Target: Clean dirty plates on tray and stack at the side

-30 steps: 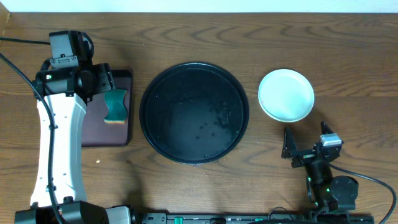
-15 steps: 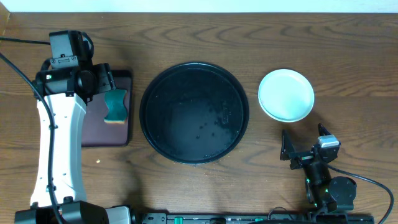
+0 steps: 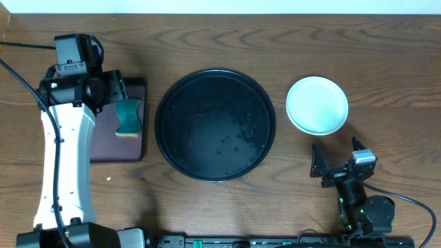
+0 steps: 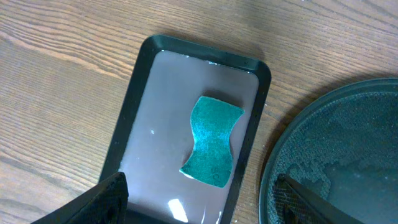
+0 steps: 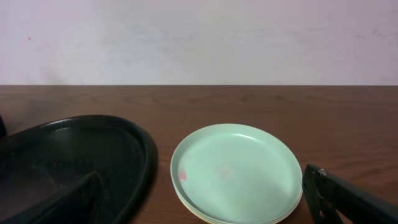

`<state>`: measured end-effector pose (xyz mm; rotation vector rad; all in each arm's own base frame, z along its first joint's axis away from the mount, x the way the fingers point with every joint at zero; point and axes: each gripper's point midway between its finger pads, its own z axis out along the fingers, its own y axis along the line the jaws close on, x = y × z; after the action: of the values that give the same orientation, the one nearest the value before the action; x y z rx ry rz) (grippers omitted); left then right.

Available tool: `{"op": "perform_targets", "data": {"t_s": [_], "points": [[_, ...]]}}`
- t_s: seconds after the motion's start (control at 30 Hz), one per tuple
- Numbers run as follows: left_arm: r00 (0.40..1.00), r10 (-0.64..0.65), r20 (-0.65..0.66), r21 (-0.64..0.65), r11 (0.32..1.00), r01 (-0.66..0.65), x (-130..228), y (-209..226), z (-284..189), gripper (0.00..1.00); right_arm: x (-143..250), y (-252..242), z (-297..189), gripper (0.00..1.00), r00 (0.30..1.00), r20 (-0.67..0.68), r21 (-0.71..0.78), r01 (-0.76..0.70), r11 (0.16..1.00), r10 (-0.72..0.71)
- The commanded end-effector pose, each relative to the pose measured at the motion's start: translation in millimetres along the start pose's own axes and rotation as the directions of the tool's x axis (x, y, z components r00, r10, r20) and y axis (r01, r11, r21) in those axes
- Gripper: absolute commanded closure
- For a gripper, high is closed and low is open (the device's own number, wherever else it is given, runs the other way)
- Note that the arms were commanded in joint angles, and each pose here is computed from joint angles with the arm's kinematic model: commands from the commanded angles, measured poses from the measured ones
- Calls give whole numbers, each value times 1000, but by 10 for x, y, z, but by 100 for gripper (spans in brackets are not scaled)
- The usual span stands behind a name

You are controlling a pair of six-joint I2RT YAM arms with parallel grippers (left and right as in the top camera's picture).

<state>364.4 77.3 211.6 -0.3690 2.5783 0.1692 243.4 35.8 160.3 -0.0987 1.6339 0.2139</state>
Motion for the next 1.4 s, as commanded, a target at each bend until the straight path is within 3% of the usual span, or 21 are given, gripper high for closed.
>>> {"op": "perform_targets", "data": {"t_s": [0.0, 0.3, 0.43, 0.6, 1.1, 1.37], "points": [[1000, -6, 7, -7, 1000, 6, -30, 27, -17, 25, -1, 32, -3, 1, 1000, 3, -16, -12, 1000, 12], [986, -1, 164, 63, 998, -10, -79, -77, -521, 25, -3, 32, -4, 1, 1000, 4, -16, -12, 1000, 12], [925, 2, 379, 144, 988, -62, -117, -291, -917, 25, -1, 32, -3, 1, 1000, 3, -16, -12, 1000, 12], [836, -25, 548, 180, 980, -89, 145, -312, -1151, 25, -3, 32, -4, 1, 1000, 4, -16, -12, 1000, 12], [652, -87, 753, 223, 966, -128, 1127, -302, -607, 25, -1, 32, -3, 1, 1000, 3, -16, -12, 1000, 12], [596, -103, 797, 224, 965, -133, 1352, -289, -406, 25, -1, 32, -3, 1, 1000, 3, -16, -12, 1000, 12]]}}
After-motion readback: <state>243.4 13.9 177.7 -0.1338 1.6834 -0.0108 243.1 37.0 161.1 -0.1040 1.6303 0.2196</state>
